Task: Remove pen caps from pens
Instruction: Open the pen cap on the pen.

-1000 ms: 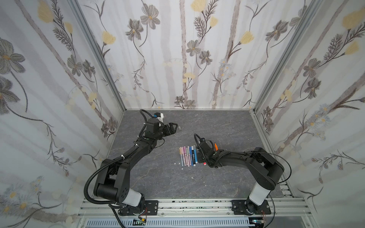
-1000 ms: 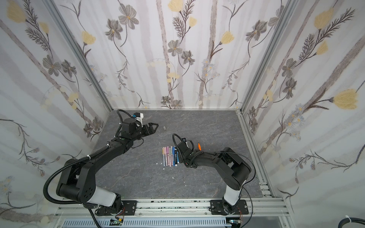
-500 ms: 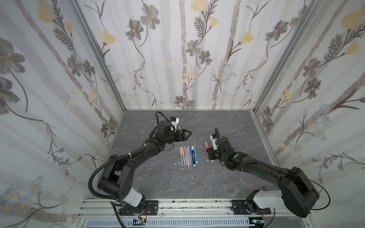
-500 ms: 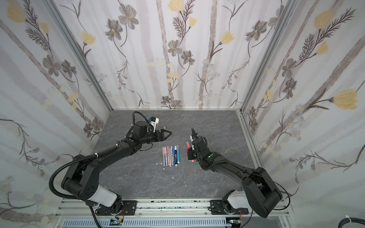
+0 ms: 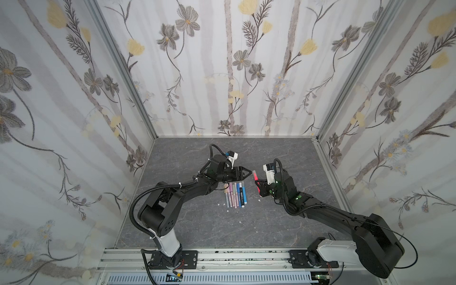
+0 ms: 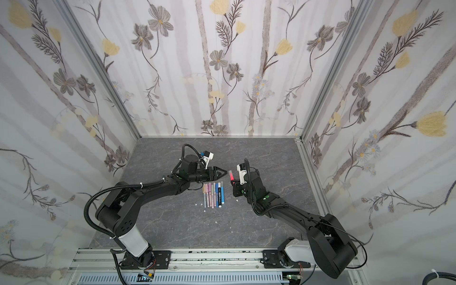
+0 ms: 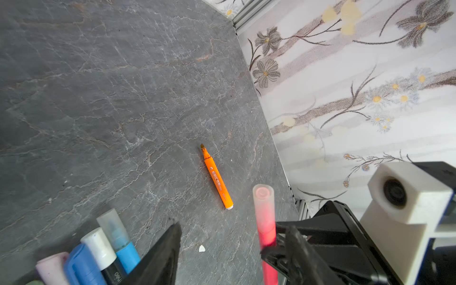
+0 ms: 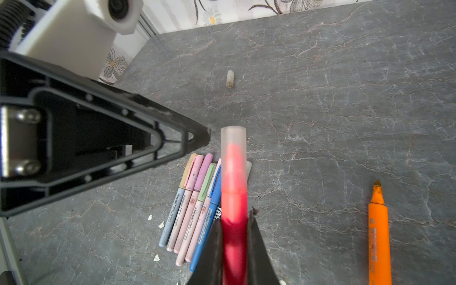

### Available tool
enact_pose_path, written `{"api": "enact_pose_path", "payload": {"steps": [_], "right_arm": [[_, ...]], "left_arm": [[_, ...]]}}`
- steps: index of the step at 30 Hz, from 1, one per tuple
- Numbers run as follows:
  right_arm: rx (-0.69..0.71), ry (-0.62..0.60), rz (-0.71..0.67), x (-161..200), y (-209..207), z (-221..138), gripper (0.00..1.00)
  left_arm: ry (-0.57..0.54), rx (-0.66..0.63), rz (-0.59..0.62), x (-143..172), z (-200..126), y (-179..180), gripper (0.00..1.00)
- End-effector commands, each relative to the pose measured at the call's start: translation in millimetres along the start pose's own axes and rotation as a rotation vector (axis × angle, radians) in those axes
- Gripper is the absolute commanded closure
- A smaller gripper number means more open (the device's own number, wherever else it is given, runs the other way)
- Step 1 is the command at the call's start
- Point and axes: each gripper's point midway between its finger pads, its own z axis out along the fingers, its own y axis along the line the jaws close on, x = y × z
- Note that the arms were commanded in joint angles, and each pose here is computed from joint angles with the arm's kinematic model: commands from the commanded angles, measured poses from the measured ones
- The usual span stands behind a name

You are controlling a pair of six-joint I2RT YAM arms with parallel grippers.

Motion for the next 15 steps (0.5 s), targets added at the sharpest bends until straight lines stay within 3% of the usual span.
{"api": "enact_pose_path", "payload": {"steps": [1,15], "right_arm": [[-0.038,-0.04,-0.003,-13,9,2,0.98],[-0.055,-0.046,0.002,-18,13,7,0.98]], "left_arm": [[-0.025,0.057,0.016,-9,7,-16,0.36],[-0.001,0.062,0.011,-5,26,-16,0.59]]}}
